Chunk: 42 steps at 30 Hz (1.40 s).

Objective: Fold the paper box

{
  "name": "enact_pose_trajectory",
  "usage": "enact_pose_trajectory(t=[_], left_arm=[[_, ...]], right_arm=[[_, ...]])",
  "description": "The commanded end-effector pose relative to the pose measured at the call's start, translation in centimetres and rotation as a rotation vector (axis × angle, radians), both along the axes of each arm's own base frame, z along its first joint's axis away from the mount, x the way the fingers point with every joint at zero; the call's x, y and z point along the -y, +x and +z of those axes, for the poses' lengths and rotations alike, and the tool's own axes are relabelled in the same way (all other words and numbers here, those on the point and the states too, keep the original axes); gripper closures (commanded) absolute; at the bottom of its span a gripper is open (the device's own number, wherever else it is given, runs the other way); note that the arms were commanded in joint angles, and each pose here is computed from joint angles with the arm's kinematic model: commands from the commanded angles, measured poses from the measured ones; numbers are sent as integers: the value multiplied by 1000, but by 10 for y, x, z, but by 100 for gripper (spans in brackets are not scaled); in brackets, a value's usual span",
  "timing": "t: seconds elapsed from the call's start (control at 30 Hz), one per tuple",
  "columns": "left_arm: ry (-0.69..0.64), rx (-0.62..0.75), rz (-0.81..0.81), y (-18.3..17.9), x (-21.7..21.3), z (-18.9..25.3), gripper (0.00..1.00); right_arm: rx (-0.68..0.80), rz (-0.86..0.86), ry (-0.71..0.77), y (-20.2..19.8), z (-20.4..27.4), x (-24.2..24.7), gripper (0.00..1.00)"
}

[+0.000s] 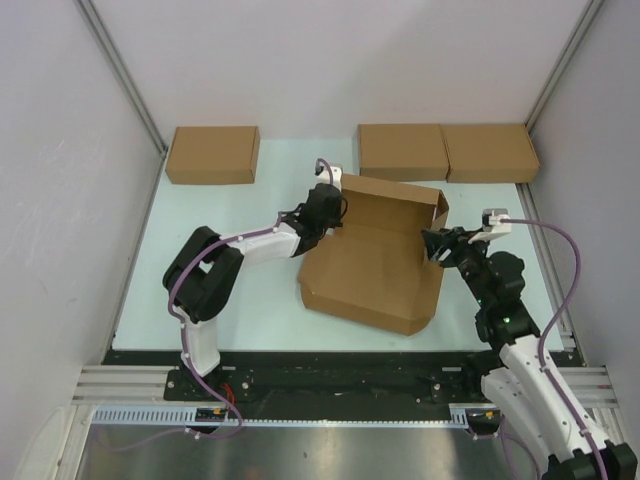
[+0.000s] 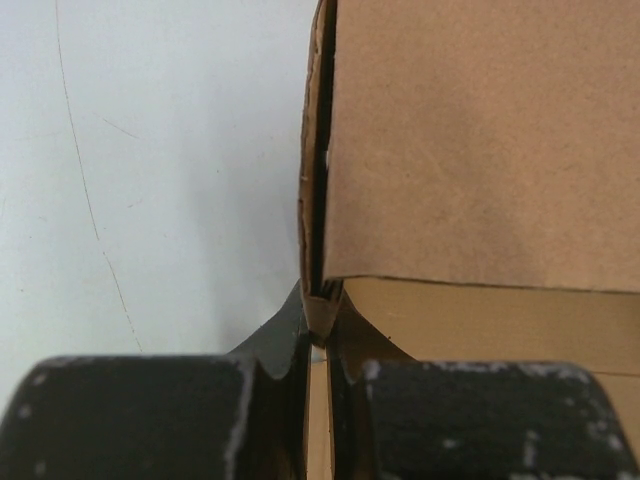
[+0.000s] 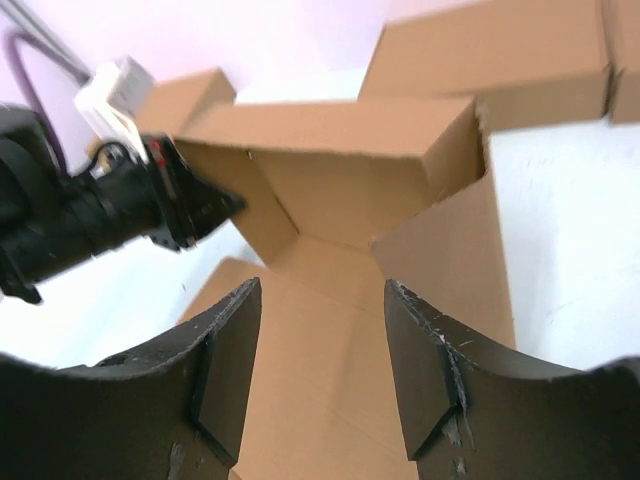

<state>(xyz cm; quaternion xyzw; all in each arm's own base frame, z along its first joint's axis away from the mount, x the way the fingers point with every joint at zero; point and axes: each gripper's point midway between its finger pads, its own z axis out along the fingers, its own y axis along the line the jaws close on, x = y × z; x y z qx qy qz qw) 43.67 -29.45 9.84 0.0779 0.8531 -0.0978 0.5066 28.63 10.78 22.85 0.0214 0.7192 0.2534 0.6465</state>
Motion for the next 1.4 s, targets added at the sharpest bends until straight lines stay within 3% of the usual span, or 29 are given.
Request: enact_pose_trajectory(t=[0.0,0.3,0.47,1.1,1.37], left_arm=[[227,-256,16,-43,-43,-84,100],[199,-237,16,-42,-41,-74,100],[175,-233,8,-43,-37,-69,100],[179,-220,12,-44,-38,-67,100],[160,-227,4,-53,-36,-67,100]], right_arm=[[43,-85,-13,-7,26,19,43],[-141,-310,-7,7,-30,65,44],[-193,-276,2,20,-56,60,44],[-178,-208,-8,67,-64,38,44],[-125,-270,-97,78,-57,26,45]])
